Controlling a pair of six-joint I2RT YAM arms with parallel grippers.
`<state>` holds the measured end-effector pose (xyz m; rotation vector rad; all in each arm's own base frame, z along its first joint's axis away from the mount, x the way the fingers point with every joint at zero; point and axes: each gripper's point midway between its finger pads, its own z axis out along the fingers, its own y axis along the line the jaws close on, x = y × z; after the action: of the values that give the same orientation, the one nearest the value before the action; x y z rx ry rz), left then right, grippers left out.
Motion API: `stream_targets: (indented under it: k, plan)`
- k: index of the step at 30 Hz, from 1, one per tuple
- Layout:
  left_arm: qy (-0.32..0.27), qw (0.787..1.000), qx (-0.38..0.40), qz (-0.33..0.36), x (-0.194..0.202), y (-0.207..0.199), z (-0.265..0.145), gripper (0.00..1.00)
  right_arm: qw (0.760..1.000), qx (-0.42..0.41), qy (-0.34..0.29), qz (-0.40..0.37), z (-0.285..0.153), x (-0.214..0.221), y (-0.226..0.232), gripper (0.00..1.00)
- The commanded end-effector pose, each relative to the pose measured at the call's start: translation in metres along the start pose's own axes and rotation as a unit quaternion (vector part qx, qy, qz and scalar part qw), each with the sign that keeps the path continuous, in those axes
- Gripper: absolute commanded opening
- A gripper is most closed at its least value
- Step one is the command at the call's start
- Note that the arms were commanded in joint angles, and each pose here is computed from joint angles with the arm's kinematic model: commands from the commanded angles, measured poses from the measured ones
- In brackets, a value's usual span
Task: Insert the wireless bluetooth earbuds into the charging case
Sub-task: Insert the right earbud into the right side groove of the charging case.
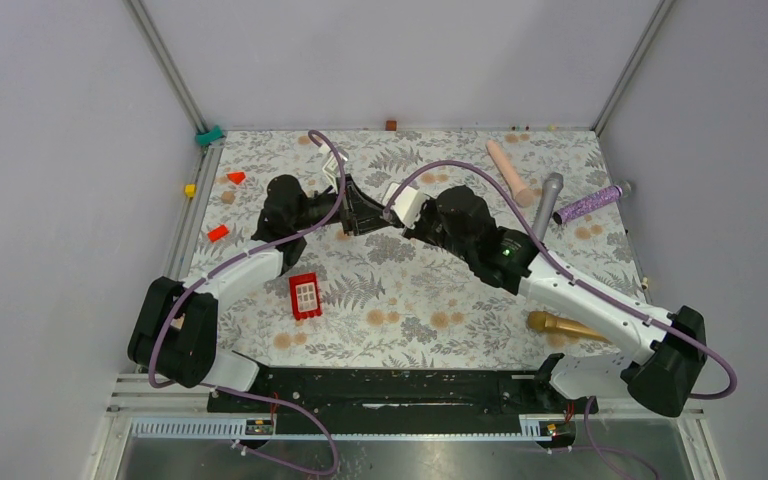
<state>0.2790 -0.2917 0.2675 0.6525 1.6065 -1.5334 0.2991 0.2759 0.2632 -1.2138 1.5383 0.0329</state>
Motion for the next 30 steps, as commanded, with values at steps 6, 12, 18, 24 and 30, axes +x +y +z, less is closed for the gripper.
stream_targets:
  k: [6, 12, 18, 24, 30]
  plan:
    - [-0.017, 0.998, 0.022, 0.051, -0.017, -0.015, 0.003, 0.0, 0.999, 0.02, -0.03, 0.0, -0.004, -0.026, -0.011, 0.06]
    - [-0.014, 0.998, 0.018, 0.056, -0.016, -0.013, 0.003, 0.0, 0.999, 0.033, -0.035, -0.005, -0.015, -0.031, -0.019, 0.06]
    - [-0.012, 0.998, 0.015, 0.065, -0.016, -0.013, 0.003, 0.0, 0.998, 0.045, -0.034, -0.017, -0.02, -0.029, -0.024, 0.06]
    - [-0.01, 0.998, 0.014, 0.068, -0.016, -0.013, 0.002, 0.0, 0.998, 0.047, -0.039, -0.012, -0.024, -0.031, -0.026, 0.06]
    - [-0.011, 0.997, 0.013, 0.069, -0.017, -0.013, 0.002, 0.0, 0.999, 0.02, -0.038, -0.011, -0.023, -0.029, -0.016, 0.06]
